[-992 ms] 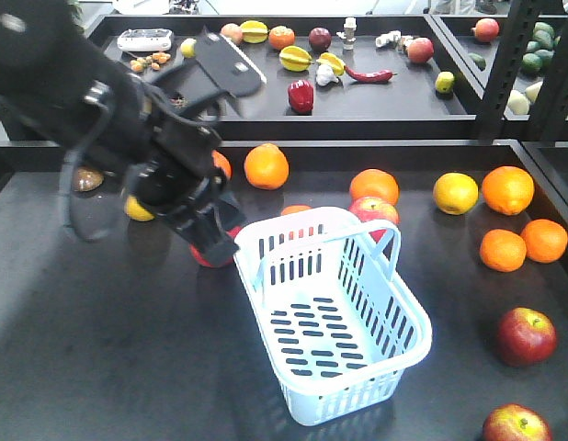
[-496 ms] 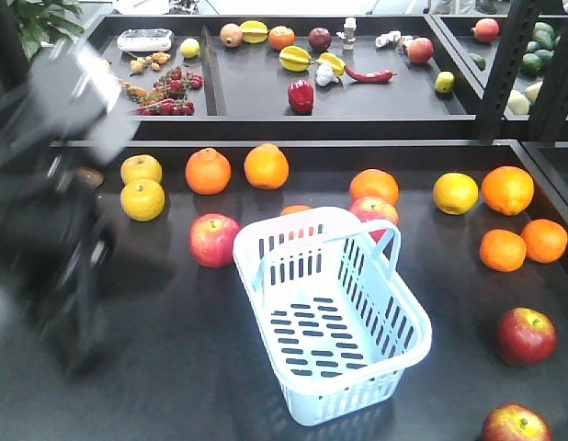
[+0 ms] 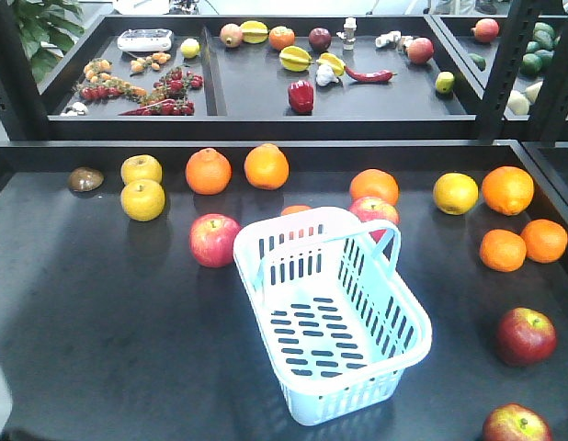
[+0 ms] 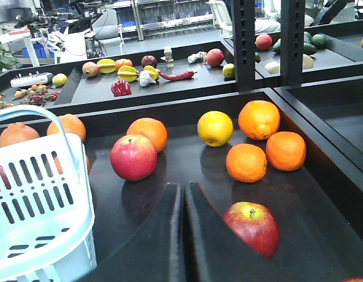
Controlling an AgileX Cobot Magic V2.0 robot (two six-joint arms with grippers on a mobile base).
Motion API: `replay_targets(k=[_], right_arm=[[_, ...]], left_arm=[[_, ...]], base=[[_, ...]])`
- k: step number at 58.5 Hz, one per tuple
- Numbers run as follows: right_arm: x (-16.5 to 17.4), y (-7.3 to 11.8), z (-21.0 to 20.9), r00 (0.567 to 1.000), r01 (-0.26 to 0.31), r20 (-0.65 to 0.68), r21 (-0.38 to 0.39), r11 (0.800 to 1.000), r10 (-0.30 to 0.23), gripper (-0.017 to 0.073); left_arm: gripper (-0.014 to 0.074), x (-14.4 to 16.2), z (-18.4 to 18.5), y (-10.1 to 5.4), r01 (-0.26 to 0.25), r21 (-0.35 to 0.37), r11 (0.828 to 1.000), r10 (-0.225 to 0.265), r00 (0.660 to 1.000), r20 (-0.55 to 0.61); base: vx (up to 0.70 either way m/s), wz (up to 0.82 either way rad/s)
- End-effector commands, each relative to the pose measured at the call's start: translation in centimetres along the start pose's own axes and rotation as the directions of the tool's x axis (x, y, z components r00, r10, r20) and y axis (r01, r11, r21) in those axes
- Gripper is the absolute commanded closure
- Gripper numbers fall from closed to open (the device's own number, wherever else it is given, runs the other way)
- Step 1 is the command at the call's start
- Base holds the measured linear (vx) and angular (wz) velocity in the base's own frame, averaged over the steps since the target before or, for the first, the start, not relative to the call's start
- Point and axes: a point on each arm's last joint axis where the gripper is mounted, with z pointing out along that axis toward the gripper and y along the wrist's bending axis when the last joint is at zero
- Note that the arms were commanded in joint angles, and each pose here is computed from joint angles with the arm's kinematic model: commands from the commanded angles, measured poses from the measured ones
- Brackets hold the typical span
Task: Pick three apples into basket with both arms
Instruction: 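Open the left gripper and withdraw it from the basket handle, then move the right gripper down onto the red apple nearest it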
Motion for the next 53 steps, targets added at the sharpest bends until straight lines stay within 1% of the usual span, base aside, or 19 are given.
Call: replay_targets(k=[1, 4, 8, 50, 53], right_arm=[[-0.27, 0.17, -0.03, 0.998, 0.025, 0.066, -0.018, 1.0, -0.023, 0.0567], [-0.27, 0.17, -0.03, 0.998, 0.025, 0.066, -0.018, 1.0, -0.023, 0.0567], [-0.27, 0.17, -0.03, 0.998, 0.025, 0.066, -0.018, 1.0, -0.023, 0.0567], [-0.29, 0.18, -0.03, 0.997, 0.025, 0.068, -0.019, 1.0, -0.023, 0.0567], [-0.37, 0.22, -0.03, 0.997, 0.013, 0.077, -0.024, 1.0, -0.011, 0.0567]], left_arm=[[0.0601, -0.61, -0.44, 0.22, 0.045, -0.03, 0.999, -0.039, 0.985, 0.169], [0.0601, -0.58, -0.67, 0.27, 0.044, -0.041, 0.998, -0.035, 0.978, 0.204], [0.0601, -0.6, -0.85, 0.24, 0.042, -0.042, 0.998, -0.032, 0.976, 0.217], [0.0599, -0.48, -0.84, 0.17, 0.041, -0.036, 0.999, -0.033, 0.978, 0.204], [0.0599, -0.48, -0.84, 0.17, 0.041, -0.036, 0.999, -0.033, 0.978, 0.204]], base=[[0.0, 0.0], [0.0, 0.0], [0.0, 0.0], [0.0, 0.0], [0.0, 0.0]])
